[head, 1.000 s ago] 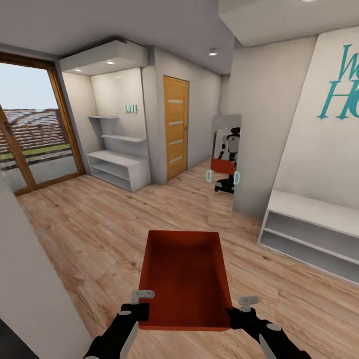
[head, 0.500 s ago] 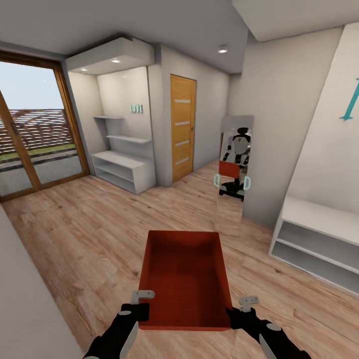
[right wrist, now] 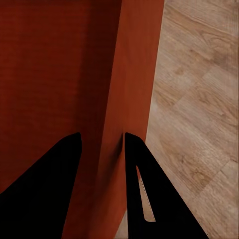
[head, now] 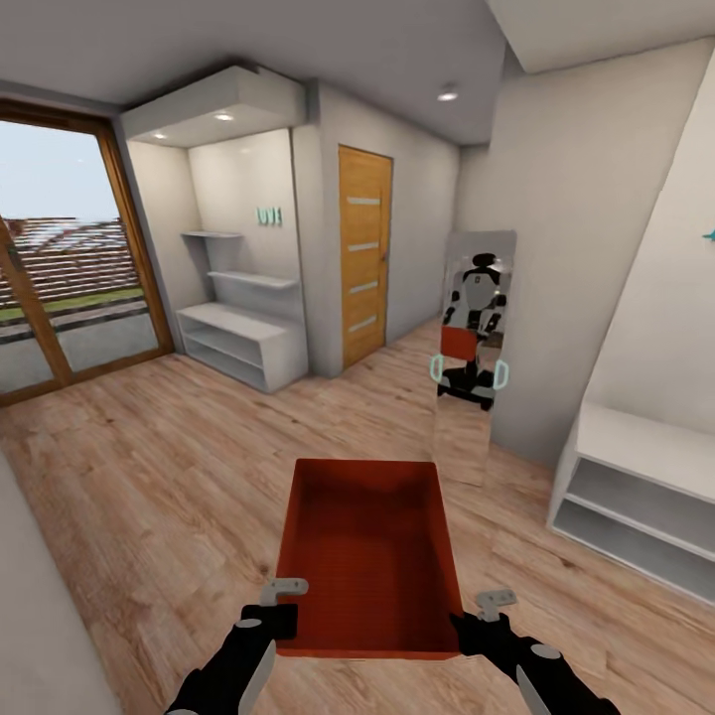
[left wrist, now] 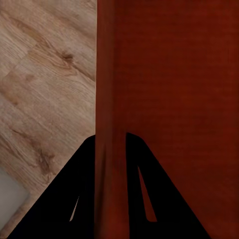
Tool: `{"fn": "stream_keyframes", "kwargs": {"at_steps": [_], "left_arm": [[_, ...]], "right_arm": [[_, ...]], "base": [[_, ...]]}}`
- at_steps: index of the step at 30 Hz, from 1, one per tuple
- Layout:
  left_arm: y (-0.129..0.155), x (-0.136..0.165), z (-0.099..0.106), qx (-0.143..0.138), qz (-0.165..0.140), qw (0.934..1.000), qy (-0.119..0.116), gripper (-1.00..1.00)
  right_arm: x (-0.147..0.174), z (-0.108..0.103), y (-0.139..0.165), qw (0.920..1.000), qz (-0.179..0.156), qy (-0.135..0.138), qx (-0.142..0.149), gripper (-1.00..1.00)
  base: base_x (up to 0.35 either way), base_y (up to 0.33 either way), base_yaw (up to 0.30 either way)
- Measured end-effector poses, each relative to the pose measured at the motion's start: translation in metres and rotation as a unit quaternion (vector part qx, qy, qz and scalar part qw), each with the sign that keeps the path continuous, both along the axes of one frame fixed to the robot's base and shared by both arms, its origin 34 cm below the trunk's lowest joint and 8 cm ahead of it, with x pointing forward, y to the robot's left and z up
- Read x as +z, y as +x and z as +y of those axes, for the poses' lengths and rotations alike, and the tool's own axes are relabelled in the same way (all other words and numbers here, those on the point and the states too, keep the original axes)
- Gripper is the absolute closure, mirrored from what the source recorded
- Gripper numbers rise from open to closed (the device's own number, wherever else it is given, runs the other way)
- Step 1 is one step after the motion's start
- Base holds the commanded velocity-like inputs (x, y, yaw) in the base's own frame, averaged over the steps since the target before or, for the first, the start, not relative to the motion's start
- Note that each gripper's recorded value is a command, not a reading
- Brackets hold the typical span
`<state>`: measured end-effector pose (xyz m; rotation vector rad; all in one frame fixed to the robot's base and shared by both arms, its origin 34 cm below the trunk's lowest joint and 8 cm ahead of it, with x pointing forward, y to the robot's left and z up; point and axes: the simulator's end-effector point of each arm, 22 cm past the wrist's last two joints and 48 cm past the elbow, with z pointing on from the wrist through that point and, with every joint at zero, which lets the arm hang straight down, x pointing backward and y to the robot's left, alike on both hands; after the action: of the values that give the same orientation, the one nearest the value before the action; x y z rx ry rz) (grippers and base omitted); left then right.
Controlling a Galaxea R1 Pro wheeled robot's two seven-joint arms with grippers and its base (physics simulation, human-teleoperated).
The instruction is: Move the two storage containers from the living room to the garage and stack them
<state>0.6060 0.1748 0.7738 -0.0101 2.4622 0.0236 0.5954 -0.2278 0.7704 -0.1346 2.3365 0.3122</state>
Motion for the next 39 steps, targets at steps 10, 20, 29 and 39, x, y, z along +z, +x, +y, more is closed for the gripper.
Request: {"fn": "stream_keyframes", "kwargs": {"at_steps": [10,20,29,39], "left_arm": [[0.0000,-0.0001,0.0002,0.000,0.000,1.0000,0.000,1.00],[0.0000,-0.0001,0.0000,0.000,0.000,1.0000,0.000,1.00],[0.0001,0.0000,0.0003,0.000,0.000,1.0000,0.000,1.00],[0.0001,0.0000,0.0000,0.000,0.000,1.0000,0.000,1.00]], "right_arm": [[0.0000,0.0002,0.0000,1.0000,0.000,0.000,0.000,1.00],[0.0000,0.0000,0.0000,1.0000,0.000,0.000,0.000,1.00],[0.0000,0.0003,0.0000,1.0000,0.000,0.000,0.000,1.00],[0.0000,0.0001,0.0000,1.0000,0.000,0.000,0.000,1.00]], "base": [[0.330,0.000,0.000],[0.330,0.000,0.000],[0.330,0.000,0.000],[0.330,0.000,0.000]]}}
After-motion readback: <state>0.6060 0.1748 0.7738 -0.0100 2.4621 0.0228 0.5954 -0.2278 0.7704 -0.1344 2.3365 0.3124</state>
